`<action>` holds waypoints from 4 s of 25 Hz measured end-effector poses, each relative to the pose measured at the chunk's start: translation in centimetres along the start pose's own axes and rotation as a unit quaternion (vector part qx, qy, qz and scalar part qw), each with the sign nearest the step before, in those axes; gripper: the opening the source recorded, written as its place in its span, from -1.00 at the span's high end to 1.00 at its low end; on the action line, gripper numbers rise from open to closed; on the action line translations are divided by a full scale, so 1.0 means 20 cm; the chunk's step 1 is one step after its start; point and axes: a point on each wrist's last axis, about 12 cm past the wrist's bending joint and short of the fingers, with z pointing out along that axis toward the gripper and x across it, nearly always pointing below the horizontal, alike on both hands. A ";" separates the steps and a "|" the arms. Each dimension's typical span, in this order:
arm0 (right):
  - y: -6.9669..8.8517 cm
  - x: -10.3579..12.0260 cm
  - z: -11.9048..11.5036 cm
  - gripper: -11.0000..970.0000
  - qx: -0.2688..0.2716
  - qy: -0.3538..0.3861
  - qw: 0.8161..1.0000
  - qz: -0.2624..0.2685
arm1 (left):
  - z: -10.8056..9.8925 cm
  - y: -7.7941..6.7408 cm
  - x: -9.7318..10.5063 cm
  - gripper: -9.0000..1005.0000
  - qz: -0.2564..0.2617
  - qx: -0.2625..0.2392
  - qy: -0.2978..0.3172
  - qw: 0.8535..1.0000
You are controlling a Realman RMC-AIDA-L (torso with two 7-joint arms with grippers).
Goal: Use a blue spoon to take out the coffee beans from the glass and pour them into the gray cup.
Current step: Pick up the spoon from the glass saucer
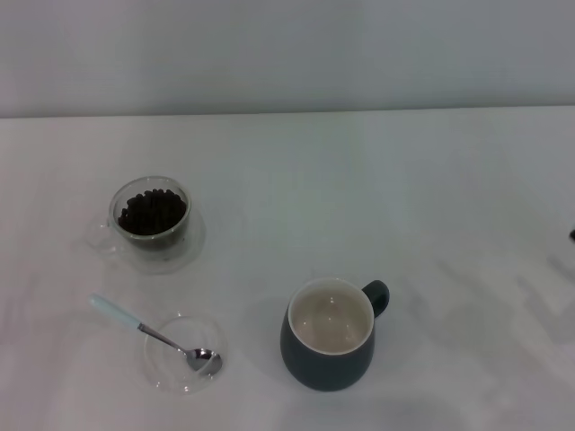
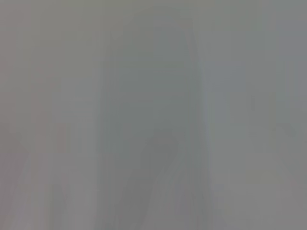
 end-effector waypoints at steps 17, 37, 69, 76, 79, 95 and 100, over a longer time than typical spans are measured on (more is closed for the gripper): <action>-0.24 -0.19 0.20 -0.27 0.005 -0.073 0.995 -0.065 | -0.04 -0.13 0.22 -0.63 -0.355 0.028 0.204 0.912; -0.21 -0.17 0.26 -0.27 0.010 -0.077 0.994 -0.077 | -0.01 -0.19 0.35 -0.63 -0.354 0.031 0.328 0.875; -0.10 -0.11 0.14 -0.26 0.027 -0.075 0.995 -0.053 | 0.06 -0.23 0.39 -0.59 -0.308 0.076 0.390 0.865; -0.10 -0.10 0.11 -0.26 0.032 -0.073 0.995 -0.051 | 0.05 -0.22 0.38 -0.49 -0.308 0.070 0.379 0.870; -0.10 -0.10 0.11 -0.26 0.032 -0.075 0.995 -0.052 | 0.05 -0.21 0.37 -0.47 -0.306 0.070 0.378 0.871; -0.09 -0.11 0.11 -0.26 0.026 -0.079 0.995 -0.052 | 0.07 -0.21 0.36 -0.43 -0.304 0.074 0.383 0.869; -0.08 -0.11 0.09 -0.26 0.024 -0.085 0.995 -0.053 | 0.07 -0.21 0.36 -0.31 -0.307 0.074 0.385 0.867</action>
